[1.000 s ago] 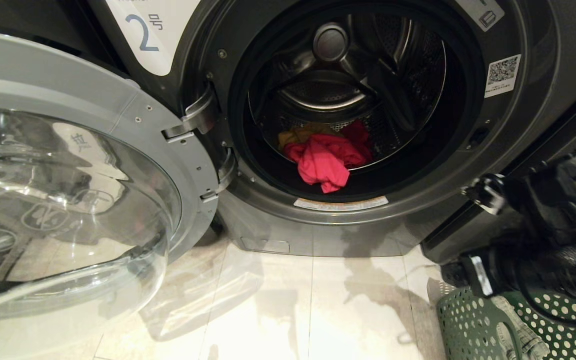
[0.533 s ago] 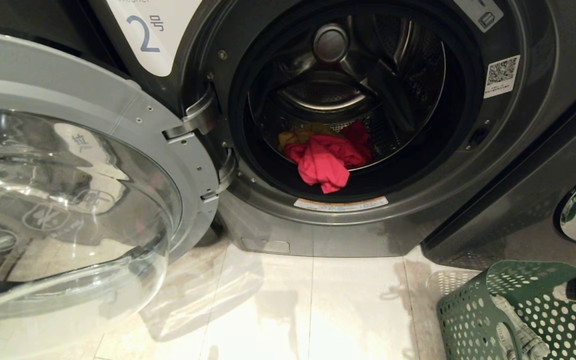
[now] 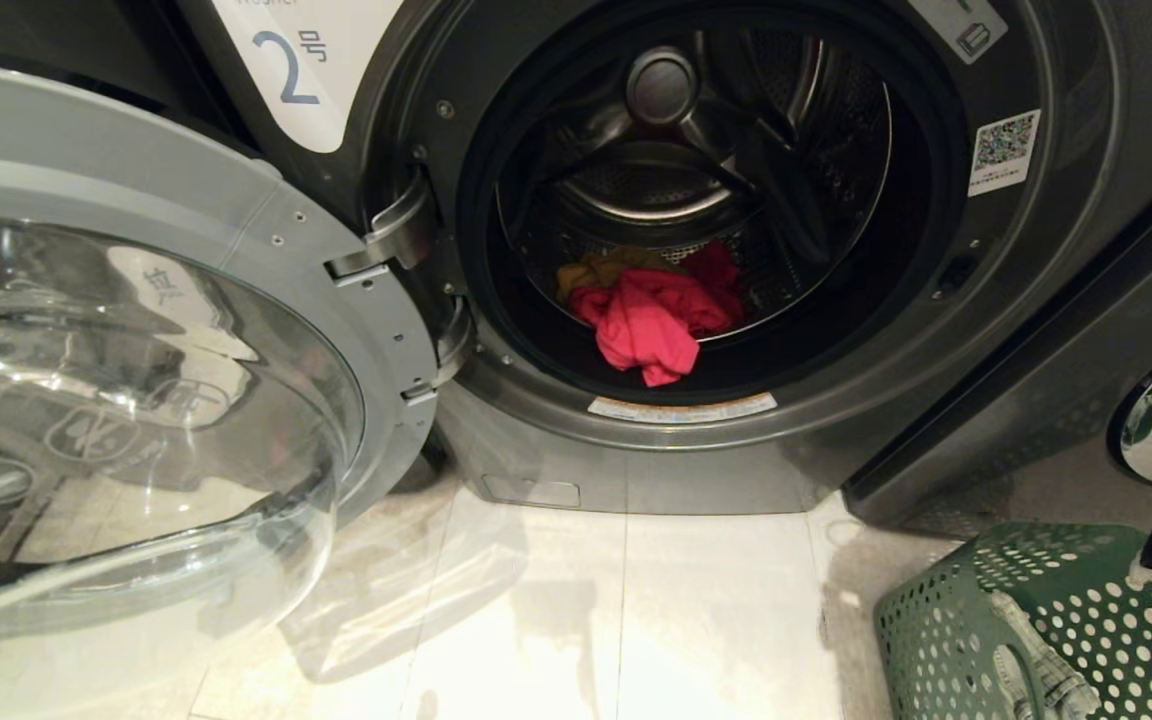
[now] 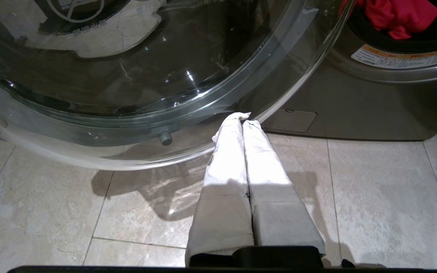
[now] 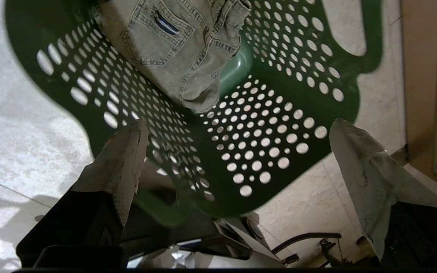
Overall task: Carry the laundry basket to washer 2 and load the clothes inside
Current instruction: Place the clothes into the washing machine
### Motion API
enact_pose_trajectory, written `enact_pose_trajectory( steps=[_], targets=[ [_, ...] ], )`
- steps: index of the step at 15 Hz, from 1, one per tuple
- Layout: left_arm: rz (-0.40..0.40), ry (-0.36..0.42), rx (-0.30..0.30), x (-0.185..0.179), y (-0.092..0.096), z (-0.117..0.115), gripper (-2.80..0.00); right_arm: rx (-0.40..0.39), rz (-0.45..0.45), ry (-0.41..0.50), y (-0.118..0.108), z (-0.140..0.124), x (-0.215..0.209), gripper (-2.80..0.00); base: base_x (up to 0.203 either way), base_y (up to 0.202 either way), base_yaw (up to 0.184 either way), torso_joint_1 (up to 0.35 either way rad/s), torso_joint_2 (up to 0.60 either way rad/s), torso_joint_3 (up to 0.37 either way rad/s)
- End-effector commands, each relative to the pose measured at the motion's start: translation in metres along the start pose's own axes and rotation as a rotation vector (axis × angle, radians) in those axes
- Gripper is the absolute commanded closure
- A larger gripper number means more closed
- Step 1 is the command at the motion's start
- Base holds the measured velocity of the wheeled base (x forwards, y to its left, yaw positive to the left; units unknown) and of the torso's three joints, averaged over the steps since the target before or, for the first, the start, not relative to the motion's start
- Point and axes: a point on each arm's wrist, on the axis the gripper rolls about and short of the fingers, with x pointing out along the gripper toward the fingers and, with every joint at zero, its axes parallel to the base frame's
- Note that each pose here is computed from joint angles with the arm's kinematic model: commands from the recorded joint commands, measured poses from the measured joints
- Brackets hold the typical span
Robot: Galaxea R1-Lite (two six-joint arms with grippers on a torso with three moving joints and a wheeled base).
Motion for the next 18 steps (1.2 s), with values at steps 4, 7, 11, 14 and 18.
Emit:
enact_pose_trajectory(
  steps=[4,7,11,14,18],
  targets=[
    [0.001,0.038,-0.001,0.002,0.0,-0.011,0.0,-0.055,0.051,0.191,0.001,0.023,0.141,-2.8,0.0,0.0,0.0,0.0,0.0,0.0],
    [0.002,0.039,0.001,0.002,0.0,-0.011,0.0,-0.088,-0.016,0.235,-0.003,0.017,0.174,-2.8,0.0,0.0,0.0,0.0,0.0,0.0],
    [0.001,0.038,0.0,0.002,0.0,-0.011,0.0,-0.147,-0.034,0.297,-0.022,0.011,0.203,-2.8,0.0,0.0,0.0,0.0,0.0,0.0],
    [0.002,0.039,-0.001,0.002,0.0,-0.011,0.0,-0.171,-0.037,0.331,-0.032,0.004,0.211,-2.8,0.0,0.0,0.0,0.0,0.0,0.0],
    [0.001,0.039,-0.001,0.002,0.0,-0.011,0.0,-0.195,-0.03,0.369,-0.036,-0.011,0.241,-2.8,0.0,0.0,0.0,0.0,0.0,0.0]
  ],
)
